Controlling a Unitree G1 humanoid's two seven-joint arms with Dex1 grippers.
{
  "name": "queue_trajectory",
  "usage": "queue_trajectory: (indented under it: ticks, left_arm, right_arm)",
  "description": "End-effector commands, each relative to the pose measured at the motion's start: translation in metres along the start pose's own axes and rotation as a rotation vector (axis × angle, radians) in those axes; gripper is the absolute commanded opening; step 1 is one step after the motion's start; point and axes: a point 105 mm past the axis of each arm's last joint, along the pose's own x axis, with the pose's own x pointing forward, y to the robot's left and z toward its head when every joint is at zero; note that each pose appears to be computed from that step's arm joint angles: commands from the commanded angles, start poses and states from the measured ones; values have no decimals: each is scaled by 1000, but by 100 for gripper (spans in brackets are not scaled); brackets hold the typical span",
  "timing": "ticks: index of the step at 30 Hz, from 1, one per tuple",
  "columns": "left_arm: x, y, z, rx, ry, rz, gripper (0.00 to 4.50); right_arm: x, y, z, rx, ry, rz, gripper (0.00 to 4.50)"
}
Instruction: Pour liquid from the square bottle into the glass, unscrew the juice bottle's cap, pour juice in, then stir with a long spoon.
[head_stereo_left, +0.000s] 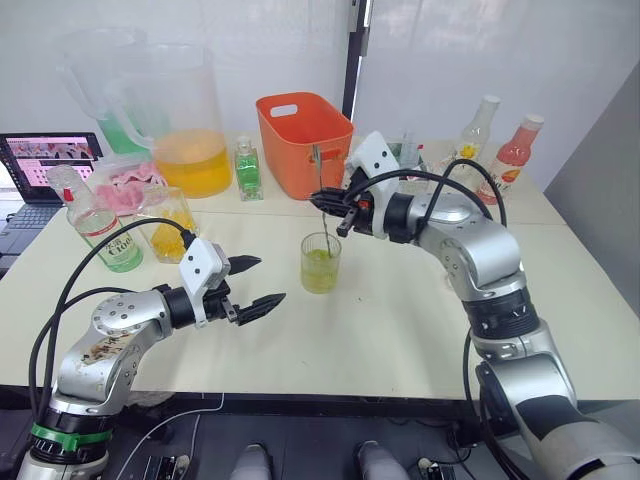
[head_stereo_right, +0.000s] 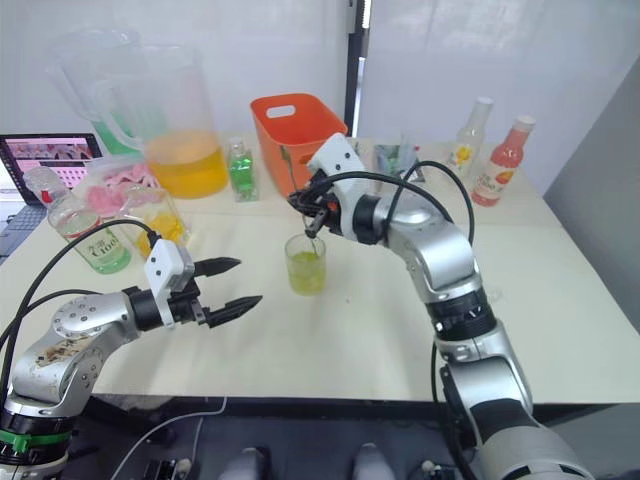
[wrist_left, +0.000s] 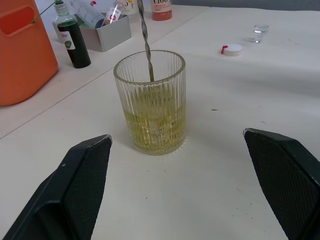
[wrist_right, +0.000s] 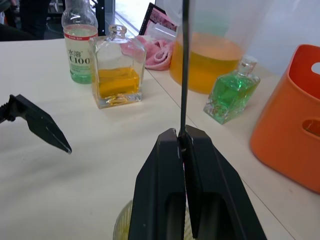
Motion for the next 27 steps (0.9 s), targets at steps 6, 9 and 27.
queue_trajectory:
  ticks: [6,9,27]
  left_arm:
    - [-2,0,6,33,-18,-2,447]
    - [-2,1,6,32,-17,-2,447]
    - [0,1,5,31,-21,-12,447]
  right_arm:
    - [1,22,28,29,-106,95,0]
    - [-4,24,23,37,-69,116,0]
    - [-10,4,39,26,-129,20,0]
